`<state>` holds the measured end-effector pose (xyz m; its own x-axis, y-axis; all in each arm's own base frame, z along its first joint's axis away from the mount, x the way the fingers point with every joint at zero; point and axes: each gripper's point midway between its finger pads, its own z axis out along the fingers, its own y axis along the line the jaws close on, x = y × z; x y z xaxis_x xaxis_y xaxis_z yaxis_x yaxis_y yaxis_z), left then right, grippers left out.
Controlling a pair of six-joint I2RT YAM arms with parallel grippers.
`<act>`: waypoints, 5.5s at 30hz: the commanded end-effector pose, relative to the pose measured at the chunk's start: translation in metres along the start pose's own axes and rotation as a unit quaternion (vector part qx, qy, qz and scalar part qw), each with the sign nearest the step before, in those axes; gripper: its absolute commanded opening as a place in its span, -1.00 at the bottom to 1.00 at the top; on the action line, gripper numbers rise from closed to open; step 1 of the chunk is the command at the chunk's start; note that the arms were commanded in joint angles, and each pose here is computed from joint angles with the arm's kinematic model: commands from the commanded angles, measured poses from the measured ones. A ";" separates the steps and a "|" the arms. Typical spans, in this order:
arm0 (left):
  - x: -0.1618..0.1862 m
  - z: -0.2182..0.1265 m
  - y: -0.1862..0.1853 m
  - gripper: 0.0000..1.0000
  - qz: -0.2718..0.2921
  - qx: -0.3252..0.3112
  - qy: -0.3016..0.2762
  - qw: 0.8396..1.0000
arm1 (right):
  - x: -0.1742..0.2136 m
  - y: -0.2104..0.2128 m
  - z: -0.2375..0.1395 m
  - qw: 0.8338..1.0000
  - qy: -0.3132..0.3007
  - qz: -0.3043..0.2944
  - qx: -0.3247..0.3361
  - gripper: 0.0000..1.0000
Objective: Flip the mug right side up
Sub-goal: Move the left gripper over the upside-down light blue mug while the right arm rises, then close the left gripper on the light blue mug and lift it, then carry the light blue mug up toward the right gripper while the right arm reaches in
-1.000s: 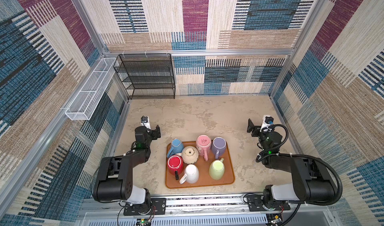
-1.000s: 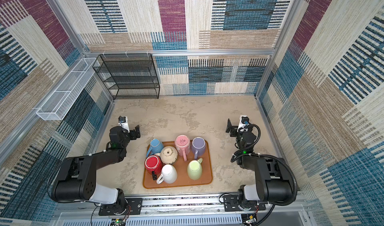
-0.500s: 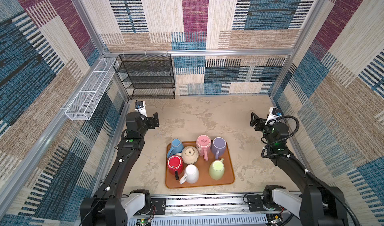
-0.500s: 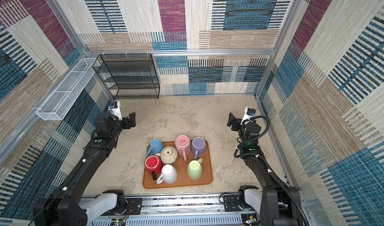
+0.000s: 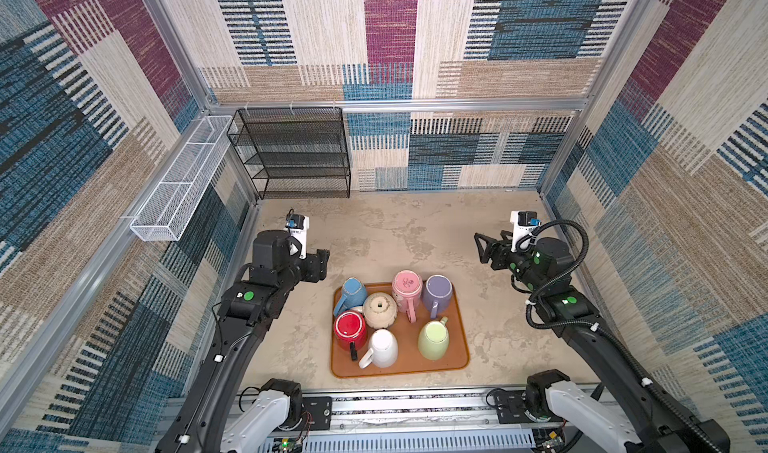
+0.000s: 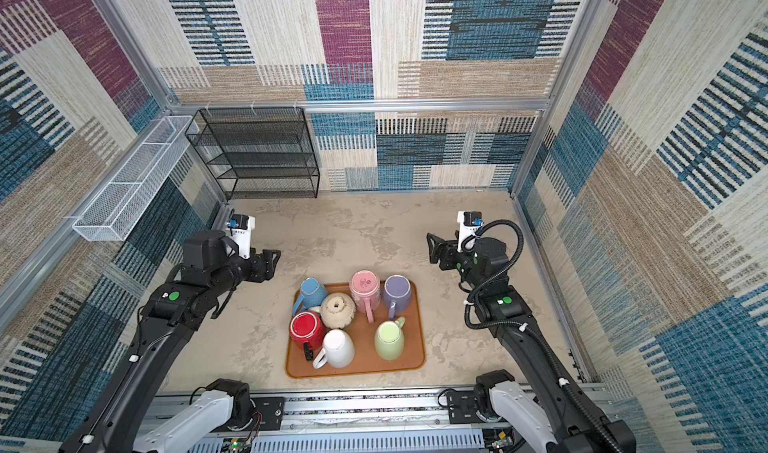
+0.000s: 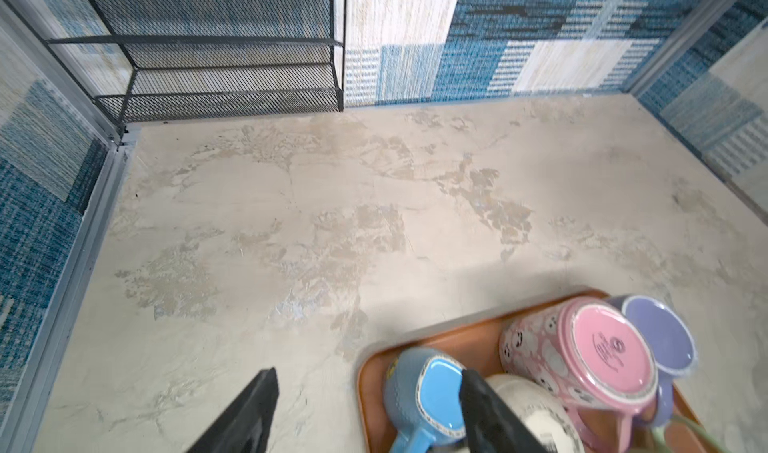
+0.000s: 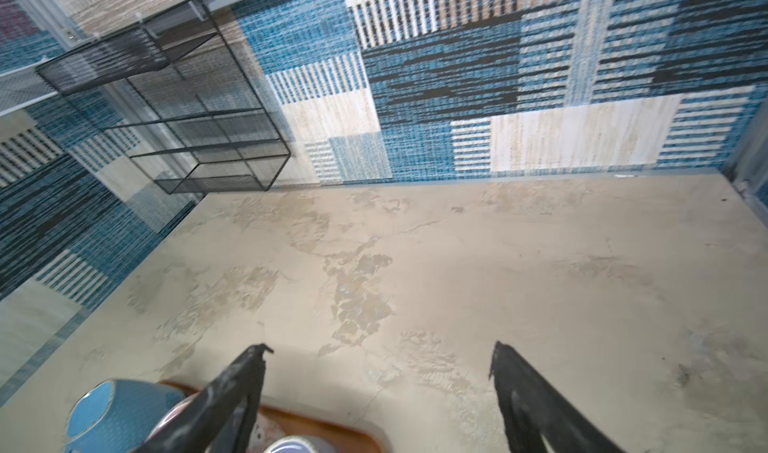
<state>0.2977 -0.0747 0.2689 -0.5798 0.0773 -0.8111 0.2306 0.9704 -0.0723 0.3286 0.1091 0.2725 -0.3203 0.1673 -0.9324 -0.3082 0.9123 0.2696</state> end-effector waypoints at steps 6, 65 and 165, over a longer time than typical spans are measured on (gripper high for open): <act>0.056 0.016 -0.012 0.39 0.079 0.003 0.123 0.989 | 0.035 0.049 0.005 0.995 0.059 -0.016 -0.080 0.60; 0.160 0.102 -0.047 -0.16 0.155 0.099 0.295 0.938 | 0.033 0.082 -0.018 0.986 0.022 -0.004 -0.165 0.49; -0.163 -0.028 -0.190 -1.00 -0.106 0.545 -0.208 0.805 | -0.065 0.191 -0.016 0.839 -0.039 0.070 -0.538 0.53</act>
<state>0.3411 -0.2665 0.3958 -0.5135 -0.3169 -0.7975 0.7678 0.2452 -0.5919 0.2804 0.2653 0.3734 -0.3885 0.3013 -0.8708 -0.9009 0.0745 0.4276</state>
